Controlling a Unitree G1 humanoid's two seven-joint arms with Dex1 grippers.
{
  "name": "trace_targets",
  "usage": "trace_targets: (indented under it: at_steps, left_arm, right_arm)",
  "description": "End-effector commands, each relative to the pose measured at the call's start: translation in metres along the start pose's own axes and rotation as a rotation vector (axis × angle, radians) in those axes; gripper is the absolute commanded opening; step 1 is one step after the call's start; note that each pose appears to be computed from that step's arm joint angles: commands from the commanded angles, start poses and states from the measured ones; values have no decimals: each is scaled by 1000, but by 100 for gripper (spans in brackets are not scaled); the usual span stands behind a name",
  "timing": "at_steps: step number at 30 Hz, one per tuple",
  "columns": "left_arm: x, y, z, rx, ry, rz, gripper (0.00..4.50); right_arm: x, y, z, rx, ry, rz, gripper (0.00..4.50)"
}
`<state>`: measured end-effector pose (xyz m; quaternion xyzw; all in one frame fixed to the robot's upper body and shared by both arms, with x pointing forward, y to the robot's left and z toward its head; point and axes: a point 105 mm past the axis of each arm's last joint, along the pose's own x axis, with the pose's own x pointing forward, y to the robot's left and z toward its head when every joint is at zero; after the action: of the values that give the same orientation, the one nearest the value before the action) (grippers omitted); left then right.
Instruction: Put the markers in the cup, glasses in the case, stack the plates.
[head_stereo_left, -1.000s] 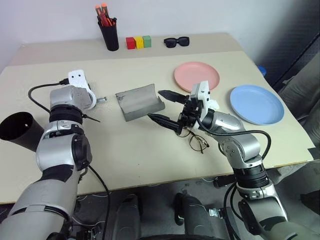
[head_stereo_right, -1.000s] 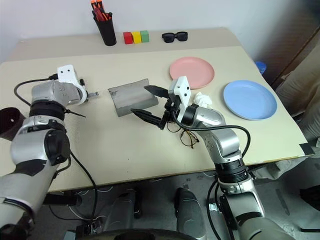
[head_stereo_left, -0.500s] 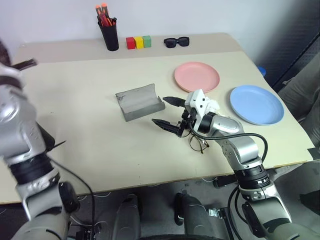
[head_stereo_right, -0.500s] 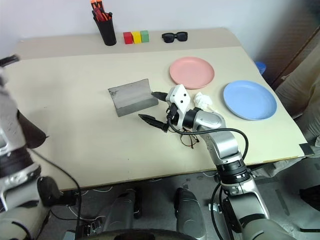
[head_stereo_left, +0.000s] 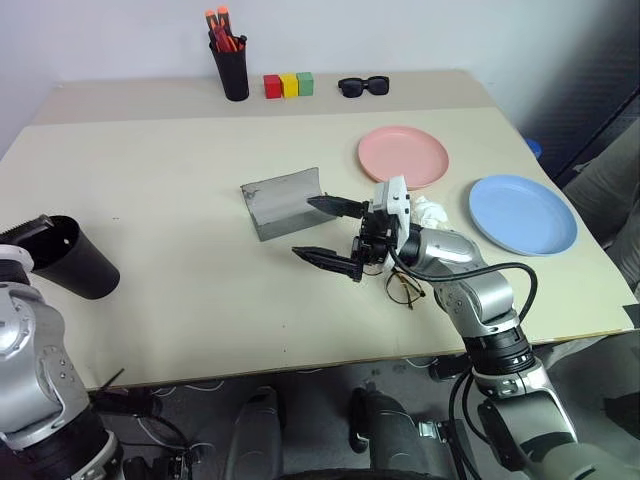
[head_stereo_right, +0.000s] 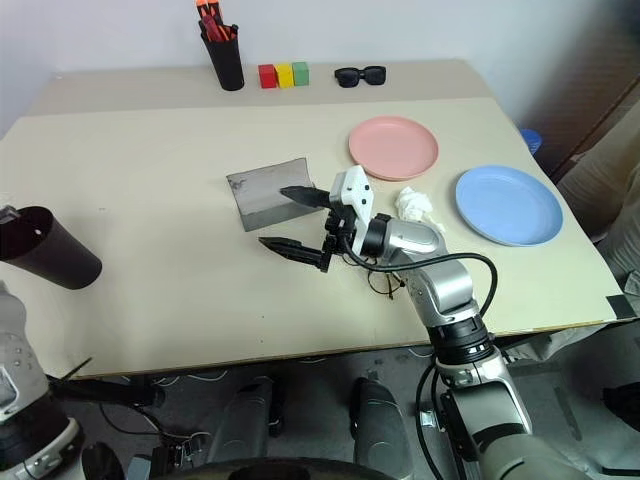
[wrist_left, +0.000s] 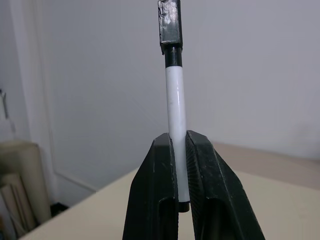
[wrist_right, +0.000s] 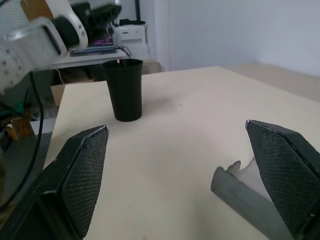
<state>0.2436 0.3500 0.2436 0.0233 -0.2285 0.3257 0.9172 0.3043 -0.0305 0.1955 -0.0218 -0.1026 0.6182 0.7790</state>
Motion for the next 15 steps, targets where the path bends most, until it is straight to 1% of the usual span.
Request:
trace_targets:
  at_steps: [1, 4, 15]
  left_arm:
    - [-7, -6, 9, 21, -56, 0, 2]
    - [-14, -4, -1, 36, -35, 30, 2]
    - [-27, 3, -18, 112, -11, 80, 2]
  right_arm:
    - [3, 4, 15, -45, -43, 23, 450]
    - [3, 3, 15, -51, -45, 10, 450]
    - [2, 3, 16, -54, -43, -10, 450]
